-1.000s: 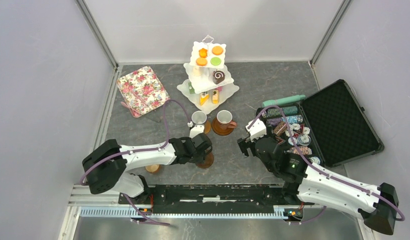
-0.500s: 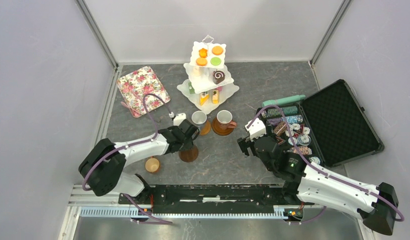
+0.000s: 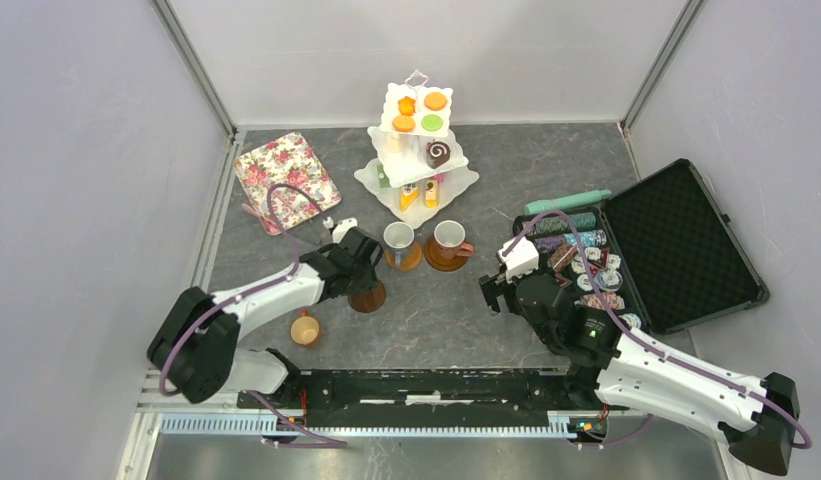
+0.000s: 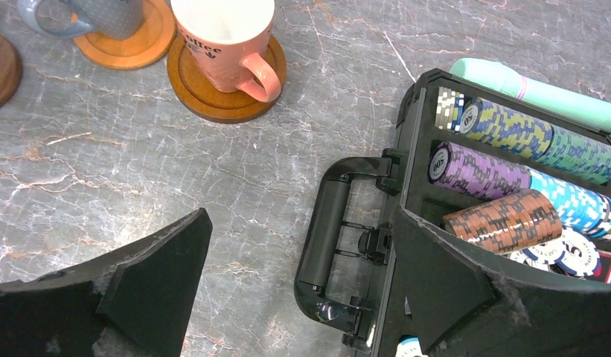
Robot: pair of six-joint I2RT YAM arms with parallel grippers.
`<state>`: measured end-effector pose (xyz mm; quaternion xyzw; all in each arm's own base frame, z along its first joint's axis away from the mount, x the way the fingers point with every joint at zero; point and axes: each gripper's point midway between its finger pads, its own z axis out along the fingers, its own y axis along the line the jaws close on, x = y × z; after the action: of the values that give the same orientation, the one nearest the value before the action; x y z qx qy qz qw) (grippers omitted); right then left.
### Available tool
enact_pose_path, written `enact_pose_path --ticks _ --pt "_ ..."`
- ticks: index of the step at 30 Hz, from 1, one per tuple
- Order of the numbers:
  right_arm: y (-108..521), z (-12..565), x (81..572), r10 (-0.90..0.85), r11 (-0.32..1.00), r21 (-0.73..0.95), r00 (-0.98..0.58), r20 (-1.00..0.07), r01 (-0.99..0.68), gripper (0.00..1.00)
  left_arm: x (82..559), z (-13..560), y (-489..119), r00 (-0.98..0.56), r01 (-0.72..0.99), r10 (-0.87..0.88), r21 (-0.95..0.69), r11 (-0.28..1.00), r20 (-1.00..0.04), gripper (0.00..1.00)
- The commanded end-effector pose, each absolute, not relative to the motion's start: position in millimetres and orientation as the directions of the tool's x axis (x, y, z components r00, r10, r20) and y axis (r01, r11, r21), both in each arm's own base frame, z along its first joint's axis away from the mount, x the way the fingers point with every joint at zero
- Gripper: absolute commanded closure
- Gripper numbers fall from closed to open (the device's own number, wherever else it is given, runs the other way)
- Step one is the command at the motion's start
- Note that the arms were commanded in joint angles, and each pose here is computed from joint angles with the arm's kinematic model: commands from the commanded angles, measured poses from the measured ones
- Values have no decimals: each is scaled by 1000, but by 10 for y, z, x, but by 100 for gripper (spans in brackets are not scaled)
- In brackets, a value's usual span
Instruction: Serve the afternoon tea
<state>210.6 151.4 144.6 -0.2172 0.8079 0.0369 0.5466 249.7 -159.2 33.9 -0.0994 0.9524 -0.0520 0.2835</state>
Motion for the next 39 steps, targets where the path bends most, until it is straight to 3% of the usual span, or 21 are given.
enact_pose_path --ticks 1,12,39 --pt "1546 1482 2096 -249 915 -117 -311 -917 -386 2 2361 396 -1621 -823 -117 -212 -209 971 -527 50" --pt "1522 1481 2074 -243 917 -110 -318 -916 -384 2 2560 75 -1700 -842 -155 -226 -182 971 -490 62" --pt "1462 1404 2096 -260 924 -138 -322 -910 -358 2 3597 146 -1372 -782 -254 -267 -102 962 -563 69"
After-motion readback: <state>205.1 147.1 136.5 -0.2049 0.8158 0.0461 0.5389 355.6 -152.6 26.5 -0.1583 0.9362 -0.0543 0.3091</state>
